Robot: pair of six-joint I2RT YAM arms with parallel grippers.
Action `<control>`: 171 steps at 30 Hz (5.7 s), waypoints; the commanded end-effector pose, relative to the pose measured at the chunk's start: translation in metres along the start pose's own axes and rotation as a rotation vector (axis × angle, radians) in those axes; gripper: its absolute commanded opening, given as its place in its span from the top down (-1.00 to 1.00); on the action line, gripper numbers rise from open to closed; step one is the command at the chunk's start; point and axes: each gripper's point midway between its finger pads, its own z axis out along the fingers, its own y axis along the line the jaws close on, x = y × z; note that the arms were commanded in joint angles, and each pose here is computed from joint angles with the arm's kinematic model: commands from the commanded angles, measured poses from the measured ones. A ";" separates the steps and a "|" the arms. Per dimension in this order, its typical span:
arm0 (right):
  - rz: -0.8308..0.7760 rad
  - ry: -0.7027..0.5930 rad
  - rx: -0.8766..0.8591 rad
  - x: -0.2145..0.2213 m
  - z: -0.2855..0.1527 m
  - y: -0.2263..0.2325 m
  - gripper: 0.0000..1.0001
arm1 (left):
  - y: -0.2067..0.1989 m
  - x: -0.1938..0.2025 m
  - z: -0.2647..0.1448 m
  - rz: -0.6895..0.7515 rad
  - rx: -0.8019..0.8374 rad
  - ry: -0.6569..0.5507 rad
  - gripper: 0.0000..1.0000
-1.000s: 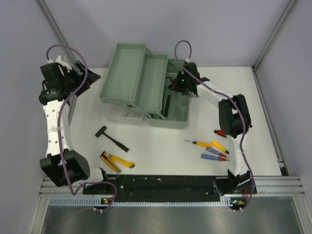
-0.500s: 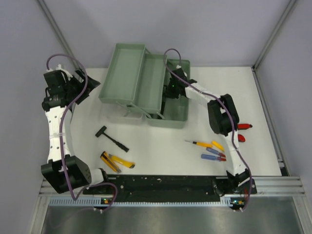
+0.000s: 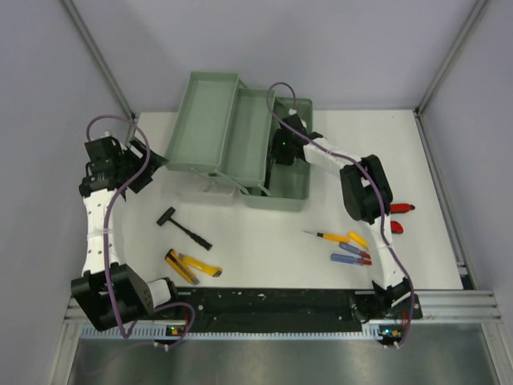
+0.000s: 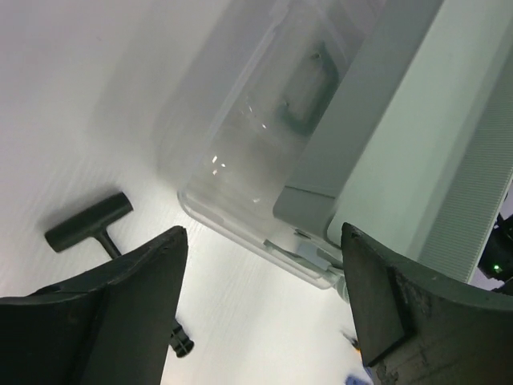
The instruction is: Pack the tool kit
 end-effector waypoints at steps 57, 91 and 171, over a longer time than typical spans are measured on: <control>-0.115 -0.325 0.170 -0.065 -0.216 -0.027 0.41 | 0.115 0.125 0.053 -0.070 -0.439 0.219 -0.14; -0.006 -0.399 0.116 -0.091 -0.252 -0.028 0.38 | 0.130 0.054 0.044 0.045 -0.659 -0.019 1.00; -0.523 -0.416 -0.900 -0.026 -0.386 0.214 1.00 | -0.282 0.029 -0.148 0.561 0.969 -0.163 -0.33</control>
